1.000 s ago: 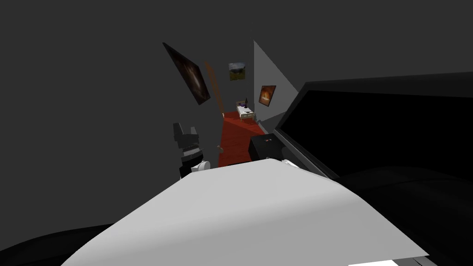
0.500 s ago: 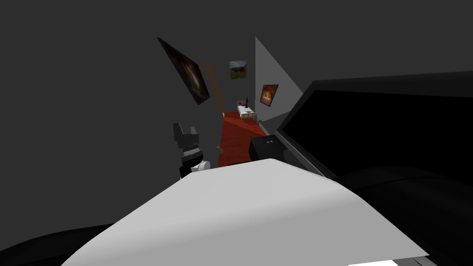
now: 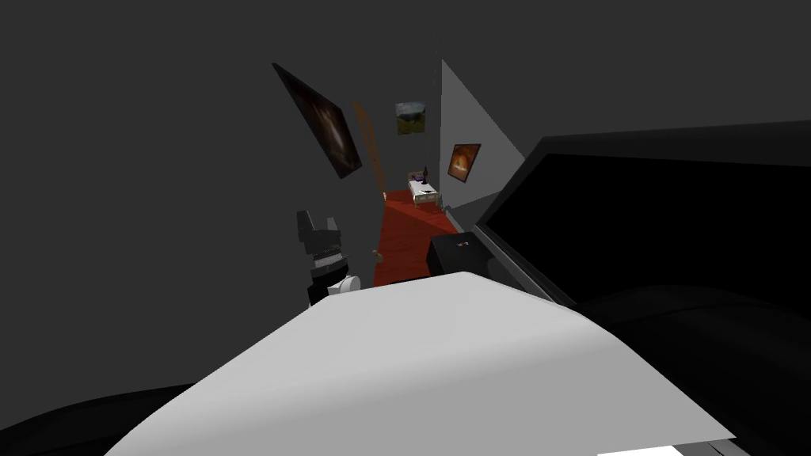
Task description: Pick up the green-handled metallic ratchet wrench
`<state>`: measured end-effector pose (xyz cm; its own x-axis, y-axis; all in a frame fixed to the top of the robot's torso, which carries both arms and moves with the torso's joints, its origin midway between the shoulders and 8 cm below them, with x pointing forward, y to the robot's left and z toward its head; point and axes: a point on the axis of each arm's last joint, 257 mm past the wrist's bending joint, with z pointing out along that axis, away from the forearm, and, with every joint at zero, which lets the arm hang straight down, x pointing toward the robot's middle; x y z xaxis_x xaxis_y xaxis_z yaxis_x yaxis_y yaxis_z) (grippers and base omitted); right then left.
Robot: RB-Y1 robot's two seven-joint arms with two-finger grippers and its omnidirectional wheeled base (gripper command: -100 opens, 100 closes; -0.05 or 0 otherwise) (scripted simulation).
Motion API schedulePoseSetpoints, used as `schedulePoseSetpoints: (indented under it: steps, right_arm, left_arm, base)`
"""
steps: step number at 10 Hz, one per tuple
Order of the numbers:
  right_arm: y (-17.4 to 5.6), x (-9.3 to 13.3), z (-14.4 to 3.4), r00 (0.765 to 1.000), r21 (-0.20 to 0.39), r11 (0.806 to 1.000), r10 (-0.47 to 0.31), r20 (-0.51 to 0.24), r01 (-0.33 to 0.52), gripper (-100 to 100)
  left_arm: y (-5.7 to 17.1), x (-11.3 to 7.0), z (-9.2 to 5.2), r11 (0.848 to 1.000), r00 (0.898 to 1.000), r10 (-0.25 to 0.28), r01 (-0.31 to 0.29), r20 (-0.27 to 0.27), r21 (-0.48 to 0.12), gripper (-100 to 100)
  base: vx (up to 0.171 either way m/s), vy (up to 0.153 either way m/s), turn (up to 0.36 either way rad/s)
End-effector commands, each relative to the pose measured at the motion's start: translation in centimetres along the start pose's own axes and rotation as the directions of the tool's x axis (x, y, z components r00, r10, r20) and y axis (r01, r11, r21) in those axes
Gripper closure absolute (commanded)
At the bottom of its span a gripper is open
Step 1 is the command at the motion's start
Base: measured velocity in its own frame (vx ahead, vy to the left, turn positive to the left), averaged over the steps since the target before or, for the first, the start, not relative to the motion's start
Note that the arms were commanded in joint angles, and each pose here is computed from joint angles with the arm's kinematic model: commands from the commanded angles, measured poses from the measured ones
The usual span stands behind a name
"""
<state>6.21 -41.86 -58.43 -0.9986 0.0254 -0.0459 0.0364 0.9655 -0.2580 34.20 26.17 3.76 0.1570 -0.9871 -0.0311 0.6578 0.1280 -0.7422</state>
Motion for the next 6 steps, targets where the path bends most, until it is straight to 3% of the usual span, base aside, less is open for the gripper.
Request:
schedulePoseSetpoints:
  steps: [1, 3, 4, 6]
  right_arm:
    - [0.25, 0.21, 0.51, 1.000, 0.000, 1.000, 0.008, -0.001, -0.008, -100]
    - [0.35, 0.32, 0.71, 1.000, 0.000, 1.000, 0.010, -0.003, -0.010, -100]
    - [0.37, 0.33, 0.76, 1.000, 0.000, 1.000, 0.012, -0.002, -0.012, 100]
    - [0.22, 0.30, 0.75, 1.000, 0.003, 1.000, 0.011, -0.002, -0.011, 100]
  left_arm:
    - [0.00, 0.00, 0.00, 1.000, 1.000, 0.000, 0.000, 0.000, 0.000, 0]
    - [0.00, 0.00, 0.00, 1.000, 1.000, 0.000, 0.000, 0.000, 0.000, 0]
    - [0.00, 0.00, 0.00, 1.000, 1.000, 0.000, 0.000, 0.000, 0.000, 0]
    - [0.00, 0.00, 0.00, 1.000, 1.000, 0.000, 0.000, 0.000, 0.000, 0]
  base:
    - [-0.003, -0.013, 0.024]
    - [-0.003, 0.003, 0.009]
    - [0.000, 0.000, 0.000]
    - [0.000, 0.000, 0.000]
